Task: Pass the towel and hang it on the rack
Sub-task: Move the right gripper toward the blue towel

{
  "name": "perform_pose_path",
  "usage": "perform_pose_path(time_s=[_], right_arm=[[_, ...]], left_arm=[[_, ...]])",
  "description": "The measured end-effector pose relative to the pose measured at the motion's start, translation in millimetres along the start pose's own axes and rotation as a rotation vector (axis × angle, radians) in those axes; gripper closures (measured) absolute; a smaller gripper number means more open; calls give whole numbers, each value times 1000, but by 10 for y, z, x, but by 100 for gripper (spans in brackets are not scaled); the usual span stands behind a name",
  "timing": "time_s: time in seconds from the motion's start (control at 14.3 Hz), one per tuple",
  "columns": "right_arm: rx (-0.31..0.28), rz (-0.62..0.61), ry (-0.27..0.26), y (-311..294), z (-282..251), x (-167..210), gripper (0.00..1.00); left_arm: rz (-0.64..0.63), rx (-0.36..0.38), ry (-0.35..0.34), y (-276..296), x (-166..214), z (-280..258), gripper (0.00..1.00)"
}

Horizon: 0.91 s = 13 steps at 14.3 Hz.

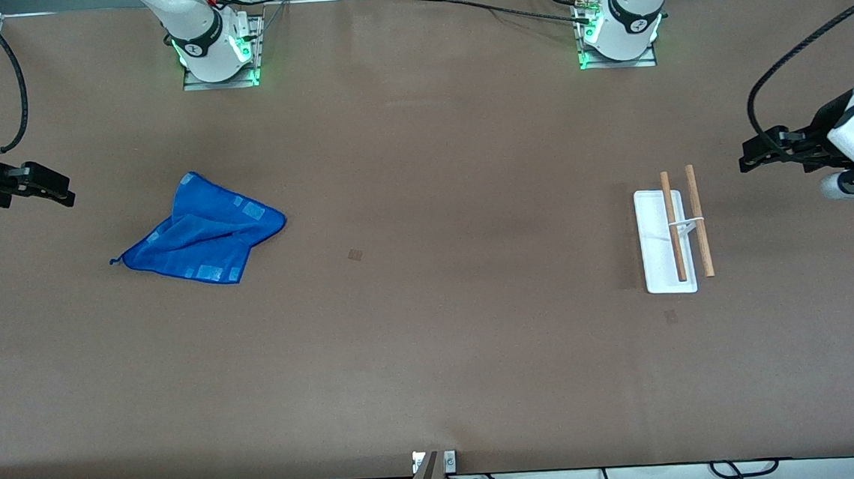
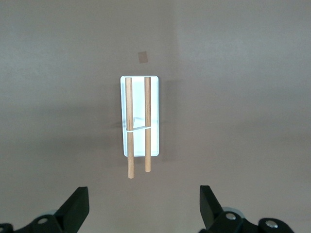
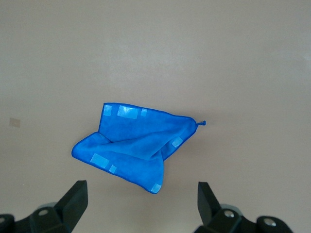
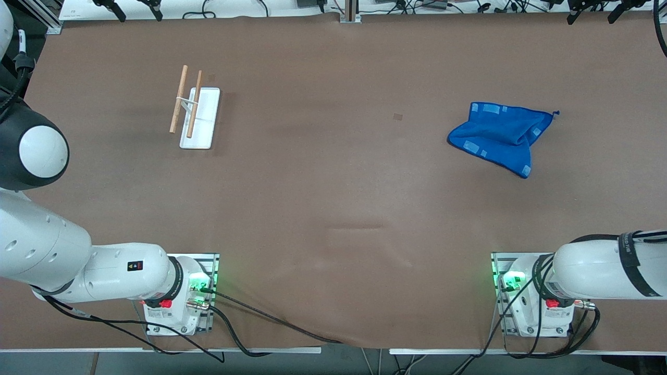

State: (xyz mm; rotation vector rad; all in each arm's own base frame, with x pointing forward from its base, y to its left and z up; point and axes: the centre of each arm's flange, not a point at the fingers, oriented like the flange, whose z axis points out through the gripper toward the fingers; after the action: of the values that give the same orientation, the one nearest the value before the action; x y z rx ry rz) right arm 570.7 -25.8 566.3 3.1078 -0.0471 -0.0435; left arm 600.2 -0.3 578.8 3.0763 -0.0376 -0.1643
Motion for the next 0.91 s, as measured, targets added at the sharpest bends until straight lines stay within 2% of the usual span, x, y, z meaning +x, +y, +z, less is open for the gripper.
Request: perform_pose_path(time_s=[0.63,0.91], right_arm=[[0,-6,-11,-23,62,28,0],[0,-8,-50,-34,298,126,0]], left_arm=[[-1,-6,0,-5,2,2,0],[3,-6,0,18,2,2,0]])
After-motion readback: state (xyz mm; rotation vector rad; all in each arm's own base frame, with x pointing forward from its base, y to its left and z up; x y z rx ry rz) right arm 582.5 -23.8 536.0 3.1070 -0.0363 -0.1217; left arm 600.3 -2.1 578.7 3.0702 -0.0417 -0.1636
